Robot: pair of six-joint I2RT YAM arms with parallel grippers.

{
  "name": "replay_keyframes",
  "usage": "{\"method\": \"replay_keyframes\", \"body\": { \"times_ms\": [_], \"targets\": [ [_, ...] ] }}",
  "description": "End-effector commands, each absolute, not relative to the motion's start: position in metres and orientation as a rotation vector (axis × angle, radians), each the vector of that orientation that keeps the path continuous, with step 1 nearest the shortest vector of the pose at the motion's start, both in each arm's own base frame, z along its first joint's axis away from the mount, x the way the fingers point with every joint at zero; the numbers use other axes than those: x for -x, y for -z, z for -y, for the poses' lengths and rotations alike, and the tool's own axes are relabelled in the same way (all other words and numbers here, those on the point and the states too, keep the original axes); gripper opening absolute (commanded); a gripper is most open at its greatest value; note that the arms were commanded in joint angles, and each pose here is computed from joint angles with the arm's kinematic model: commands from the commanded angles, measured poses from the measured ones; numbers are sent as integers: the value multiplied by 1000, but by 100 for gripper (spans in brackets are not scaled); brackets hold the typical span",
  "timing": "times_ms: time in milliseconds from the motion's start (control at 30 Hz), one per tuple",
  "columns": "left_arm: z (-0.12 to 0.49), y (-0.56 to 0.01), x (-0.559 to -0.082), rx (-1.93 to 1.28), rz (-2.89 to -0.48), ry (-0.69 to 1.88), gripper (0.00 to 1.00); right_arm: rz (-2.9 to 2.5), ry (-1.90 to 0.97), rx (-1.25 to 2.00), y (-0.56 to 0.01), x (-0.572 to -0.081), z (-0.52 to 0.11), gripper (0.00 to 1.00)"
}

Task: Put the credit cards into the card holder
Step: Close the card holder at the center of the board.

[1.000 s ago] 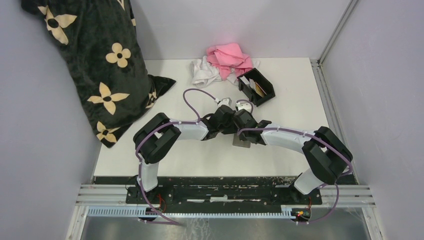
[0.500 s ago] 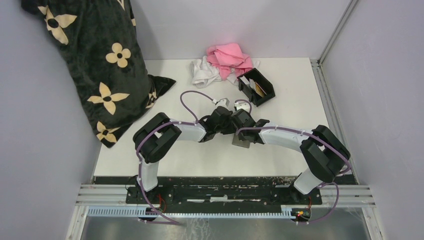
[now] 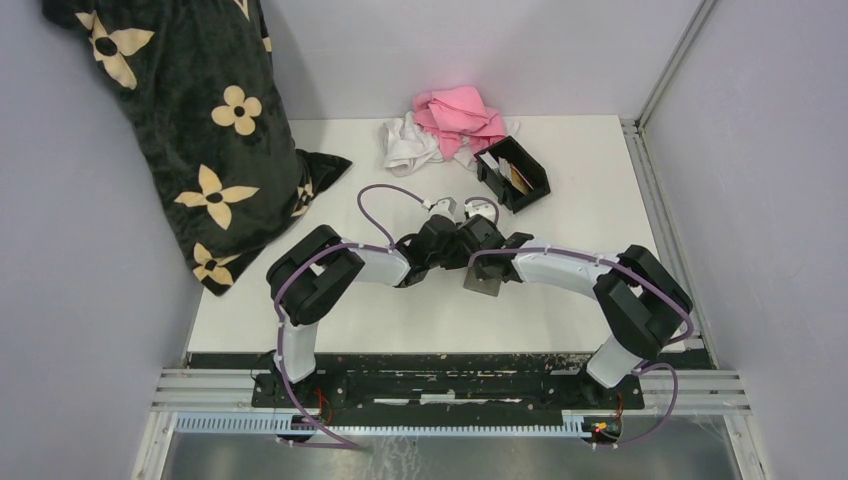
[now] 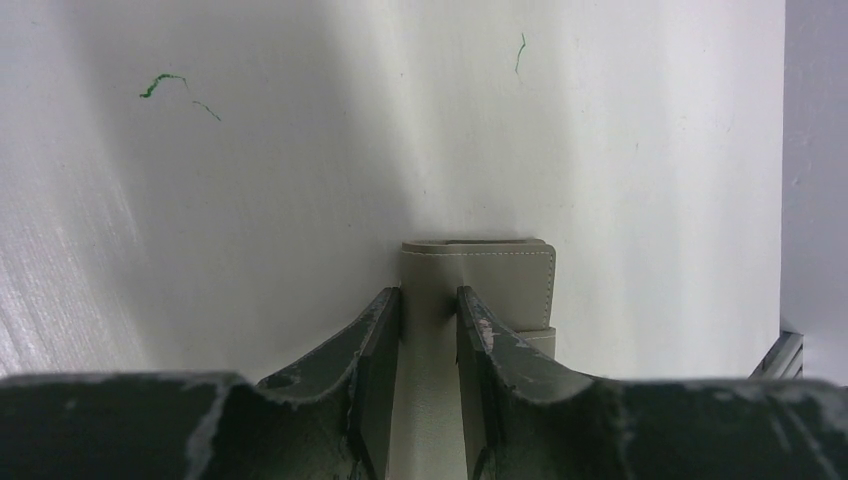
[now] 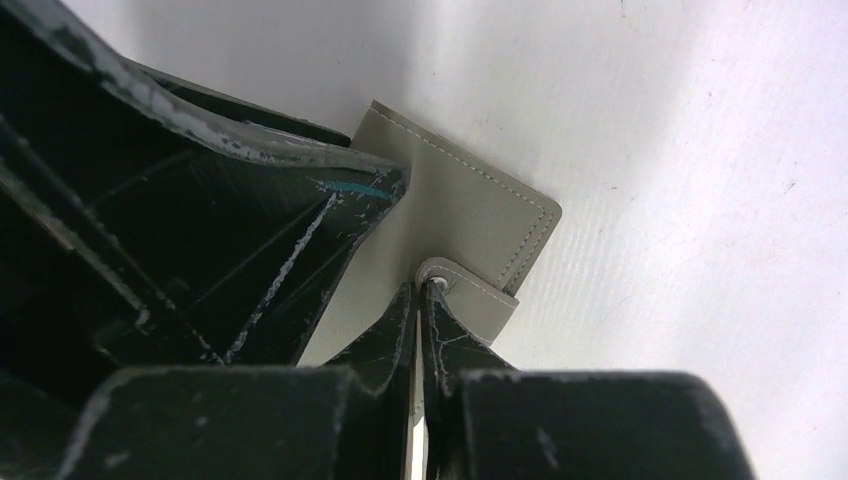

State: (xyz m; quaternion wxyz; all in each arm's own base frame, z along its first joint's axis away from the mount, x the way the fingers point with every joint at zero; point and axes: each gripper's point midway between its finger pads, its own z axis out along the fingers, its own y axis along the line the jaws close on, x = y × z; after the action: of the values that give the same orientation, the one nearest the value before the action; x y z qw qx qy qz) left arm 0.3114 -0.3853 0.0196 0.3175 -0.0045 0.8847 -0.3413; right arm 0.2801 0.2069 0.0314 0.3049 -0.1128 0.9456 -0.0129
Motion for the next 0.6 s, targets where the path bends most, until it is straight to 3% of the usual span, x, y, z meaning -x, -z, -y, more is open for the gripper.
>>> {"method": "replay_keyframes", "body": {
  "times_ms": [0,567],
  "targets": [
    [340,73,-241,-37,-2705,679,35,-2599,-76,361,-14,-263,-229,5],
    [341,79,-237,-34,-2704,724,33,-2696,-206,376,-2,-255,-237,4]
  ]
}}
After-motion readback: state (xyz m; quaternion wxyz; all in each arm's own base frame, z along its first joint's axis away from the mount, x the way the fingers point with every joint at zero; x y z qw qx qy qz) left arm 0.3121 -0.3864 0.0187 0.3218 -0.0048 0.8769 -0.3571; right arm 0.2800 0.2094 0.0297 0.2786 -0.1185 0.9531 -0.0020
